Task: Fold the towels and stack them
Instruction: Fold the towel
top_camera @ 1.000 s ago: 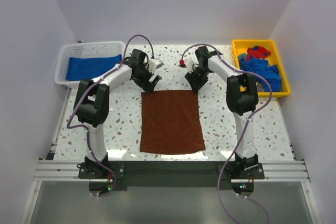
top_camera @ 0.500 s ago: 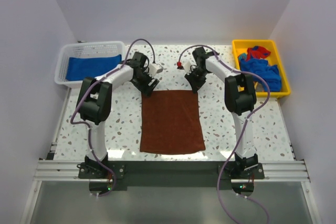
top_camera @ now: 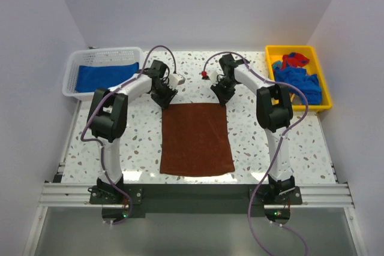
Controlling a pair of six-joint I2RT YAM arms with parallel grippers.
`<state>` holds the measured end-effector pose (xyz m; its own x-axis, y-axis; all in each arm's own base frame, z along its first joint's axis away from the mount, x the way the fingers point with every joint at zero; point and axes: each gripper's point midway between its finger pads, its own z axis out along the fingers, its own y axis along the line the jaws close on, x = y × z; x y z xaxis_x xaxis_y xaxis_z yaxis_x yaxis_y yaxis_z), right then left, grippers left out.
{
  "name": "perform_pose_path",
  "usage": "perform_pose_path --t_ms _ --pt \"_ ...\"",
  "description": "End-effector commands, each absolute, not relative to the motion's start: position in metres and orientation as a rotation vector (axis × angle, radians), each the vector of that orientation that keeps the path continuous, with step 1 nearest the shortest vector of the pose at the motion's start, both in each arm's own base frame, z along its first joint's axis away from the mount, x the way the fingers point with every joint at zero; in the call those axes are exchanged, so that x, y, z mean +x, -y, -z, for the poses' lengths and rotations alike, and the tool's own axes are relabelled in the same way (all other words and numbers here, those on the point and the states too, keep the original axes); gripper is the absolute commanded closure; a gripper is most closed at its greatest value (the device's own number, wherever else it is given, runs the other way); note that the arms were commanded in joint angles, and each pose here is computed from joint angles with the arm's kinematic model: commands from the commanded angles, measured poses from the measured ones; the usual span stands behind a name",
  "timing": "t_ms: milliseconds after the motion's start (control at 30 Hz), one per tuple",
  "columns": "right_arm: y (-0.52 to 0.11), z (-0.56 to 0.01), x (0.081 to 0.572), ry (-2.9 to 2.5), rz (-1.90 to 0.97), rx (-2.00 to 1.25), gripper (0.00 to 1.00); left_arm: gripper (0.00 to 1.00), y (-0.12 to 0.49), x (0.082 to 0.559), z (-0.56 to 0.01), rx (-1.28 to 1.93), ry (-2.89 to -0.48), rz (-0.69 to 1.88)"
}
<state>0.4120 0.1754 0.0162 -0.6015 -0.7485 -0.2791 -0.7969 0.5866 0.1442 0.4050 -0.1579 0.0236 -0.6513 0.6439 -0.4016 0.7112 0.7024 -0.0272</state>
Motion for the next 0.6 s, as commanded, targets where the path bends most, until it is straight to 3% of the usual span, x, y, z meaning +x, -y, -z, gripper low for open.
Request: perform_pose_path --t_ms 0,300,500,533,567 --pt "-0.168 -0.001 0.397 -2.681 -0.336 -1.339 1.0 0.57 0.153 0.405 -0.017 1.029 -2.577 0.254" --pt "-0.167 0.001 0.399 -2.684 -0.292 -1.337 1.0 0.65 0.14 0.381 0.01 1.009 -2.697 0.224" --pt "-0.169 -0.015 0.413 -2.648 -0.203 -1.294 1.0 0.89 0.129 0.372 0.027 1.014 -2.76 0.168" --pt "-0.169 -0.02 0.415 -2.645 -0.189 -1.271 1.0 1.0 0.129 0.376 0.023 1.013 -2.753 0.161" --pt "-0.171 -0.028 0.421 -2.618 -0.171 -1.248 1.0 1.0 0.127 0.378 0.019 1.013 -2.751 0.136"
